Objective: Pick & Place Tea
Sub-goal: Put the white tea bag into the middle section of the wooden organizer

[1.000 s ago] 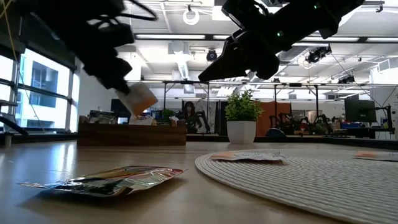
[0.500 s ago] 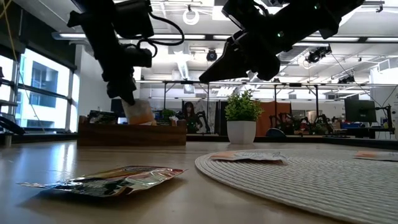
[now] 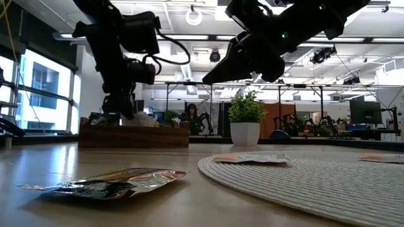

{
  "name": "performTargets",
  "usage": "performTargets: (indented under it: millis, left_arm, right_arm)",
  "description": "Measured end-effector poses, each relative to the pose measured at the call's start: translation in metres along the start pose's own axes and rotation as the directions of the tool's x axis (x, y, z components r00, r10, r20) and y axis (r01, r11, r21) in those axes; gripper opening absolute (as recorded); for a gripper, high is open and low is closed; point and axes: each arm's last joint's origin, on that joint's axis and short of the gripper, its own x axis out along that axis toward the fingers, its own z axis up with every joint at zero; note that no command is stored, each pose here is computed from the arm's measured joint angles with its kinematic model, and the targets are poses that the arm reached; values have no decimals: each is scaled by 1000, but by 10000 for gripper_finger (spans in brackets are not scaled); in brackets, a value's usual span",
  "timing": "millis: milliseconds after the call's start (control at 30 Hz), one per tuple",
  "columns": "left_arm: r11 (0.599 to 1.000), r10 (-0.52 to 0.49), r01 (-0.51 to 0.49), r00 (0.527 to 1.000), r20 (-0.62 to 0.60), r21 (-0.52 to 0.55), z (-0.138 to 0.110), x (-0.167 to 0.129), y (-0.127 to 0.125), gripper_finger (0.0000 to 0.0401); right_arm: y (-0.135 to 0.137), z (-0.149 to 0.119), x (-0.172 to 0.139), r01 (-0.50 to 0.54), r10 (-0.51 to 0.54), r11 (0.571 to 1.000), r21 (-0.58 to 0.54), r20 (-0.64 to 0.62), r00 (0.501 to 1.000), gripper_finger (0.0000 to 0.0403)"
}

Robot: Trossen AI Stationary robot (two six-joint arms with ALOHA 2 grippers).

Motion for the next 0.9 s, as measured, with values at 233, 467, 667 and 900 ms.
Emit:
performTargets:
  millis: [233, 467, 667, 900]
  left_arm:
    - [996, 60, -58, 998, 33, -67, 6, -1, 2, 140]
    - [985, 48, -49, 999, -10, -165, 23, -23, 20, 188]
    - [963, 42, -37, 999, 11, -266, 33, -33, 28, 195]
    - [962, 41, -36, 999, 14, -269, 34, -33, 28, 195]
  right_arm:
    - [0, 0, 0, 0, 0, 1000, 0, 0, 1000, 5]
    - [3, 0, -1, -56, 56, 998, -4, 9, 998, 8]
    - [15, 0, -4, -204, 205, 978, -42, 21, 979, 33]
    - [33, -1, -12, -352, 356, 922, 161, 6, 935, 105]
